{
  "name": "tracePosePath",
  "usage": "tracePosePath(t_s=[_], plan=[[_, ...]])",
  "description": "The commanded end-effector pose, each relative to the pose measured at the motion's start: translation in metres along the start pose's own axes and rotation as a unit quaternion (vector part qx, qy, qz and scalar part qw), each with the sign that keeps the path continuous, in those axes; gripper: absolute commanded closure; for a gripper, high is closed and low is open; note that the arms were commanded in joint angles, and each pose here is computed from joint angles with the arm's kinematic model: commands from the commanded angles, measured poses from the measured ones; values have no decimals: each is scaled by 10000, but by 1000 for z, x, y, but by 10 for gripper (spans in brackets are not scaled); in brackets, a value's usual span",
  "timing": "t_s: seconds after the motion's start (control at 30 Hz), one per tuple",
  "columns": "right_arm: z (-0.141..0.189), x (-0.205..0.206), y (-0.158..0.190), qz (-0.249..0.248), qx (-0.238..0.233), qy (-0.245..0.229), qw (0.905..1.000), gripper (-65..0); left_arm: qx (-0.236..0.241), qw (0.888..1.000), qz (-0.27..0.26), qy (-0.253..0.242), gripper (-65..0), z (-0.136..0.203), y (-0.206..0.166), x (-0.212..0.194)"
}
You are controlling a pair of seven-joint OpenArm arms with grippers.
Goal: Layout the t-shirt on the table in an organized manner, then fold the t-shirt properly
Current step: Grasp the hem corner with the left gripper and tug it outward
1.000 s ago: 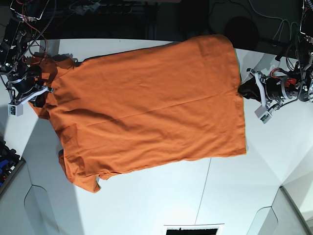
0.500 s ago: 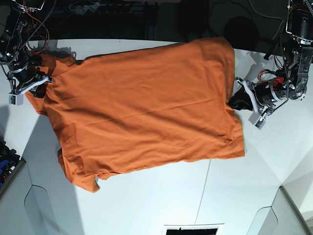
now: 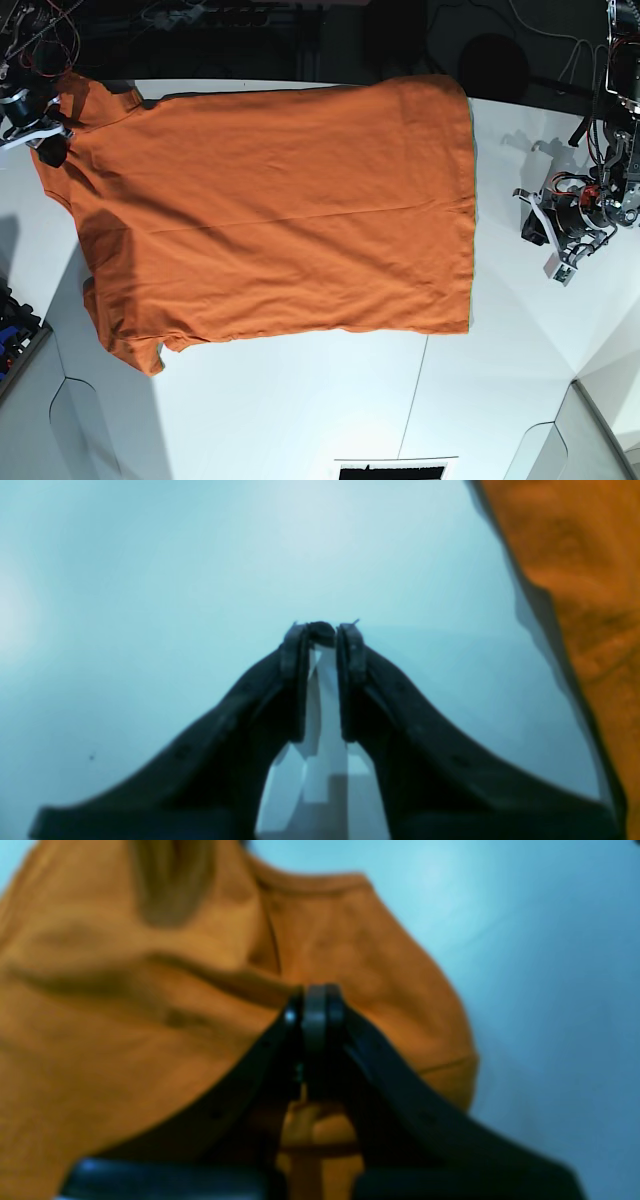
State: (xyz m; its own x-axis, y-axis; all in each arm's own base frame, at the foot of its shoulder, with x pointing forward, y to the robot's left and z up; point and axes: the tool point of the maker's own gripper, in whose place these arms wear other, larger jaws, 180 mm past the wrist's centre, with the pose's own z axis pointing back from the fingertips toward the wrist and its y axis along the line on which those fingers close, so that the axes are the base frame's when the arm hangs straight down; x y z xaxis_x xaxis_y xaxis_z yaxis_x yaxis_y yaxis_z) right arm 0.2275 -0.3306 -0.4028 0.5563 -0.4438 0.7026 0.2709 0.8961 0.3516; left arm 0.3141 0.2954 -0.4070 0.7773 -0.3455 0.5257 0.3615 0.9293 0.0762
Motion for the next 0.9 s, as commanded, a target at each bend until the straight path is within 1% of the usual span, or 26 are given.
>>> tracePosePath(t_s=[0.0, 0.13, 0.23, 0.3, 0.43, 0.53, 0.7, 0.87], plan=[[5, 21, 2, 81, 96, -279, 9995, 0, 53, 9996, -64, -268, -107, 9, 7, 21], [10, 37, 9, 174, 154, -510, 9984, 0, -176, 9987, 27, -479, -107, 10, -4, 32], [12, 51, 16, 285, 206, -699, 9969, 0, -466, 9972, 1, -583, -107, 6, -22, 36], [8, 58, 19, 348, 201, -765, 9963, 0, -633, 9960, 17, -638, -107, 1, -36, 38], [-3, 72, 24, 627, 93, -808, 9947, 0, -792, 9943, 101, -710, -107, -7, -54, 42], [-16, 72, 27, 794, 33, -686, 9945, 0, -819, 9940, 86, -717, -107, -13, -63, 43], [-41, 46, 32, 746, 127, -251, 9968, 0, -910, 9935, 184, -665, -107, -21, -71, 38], [-48, 32, 25, 674, 72, -134, 9976, 0, -954, 9941, 300, -411, -107, -31, -73, 19]])
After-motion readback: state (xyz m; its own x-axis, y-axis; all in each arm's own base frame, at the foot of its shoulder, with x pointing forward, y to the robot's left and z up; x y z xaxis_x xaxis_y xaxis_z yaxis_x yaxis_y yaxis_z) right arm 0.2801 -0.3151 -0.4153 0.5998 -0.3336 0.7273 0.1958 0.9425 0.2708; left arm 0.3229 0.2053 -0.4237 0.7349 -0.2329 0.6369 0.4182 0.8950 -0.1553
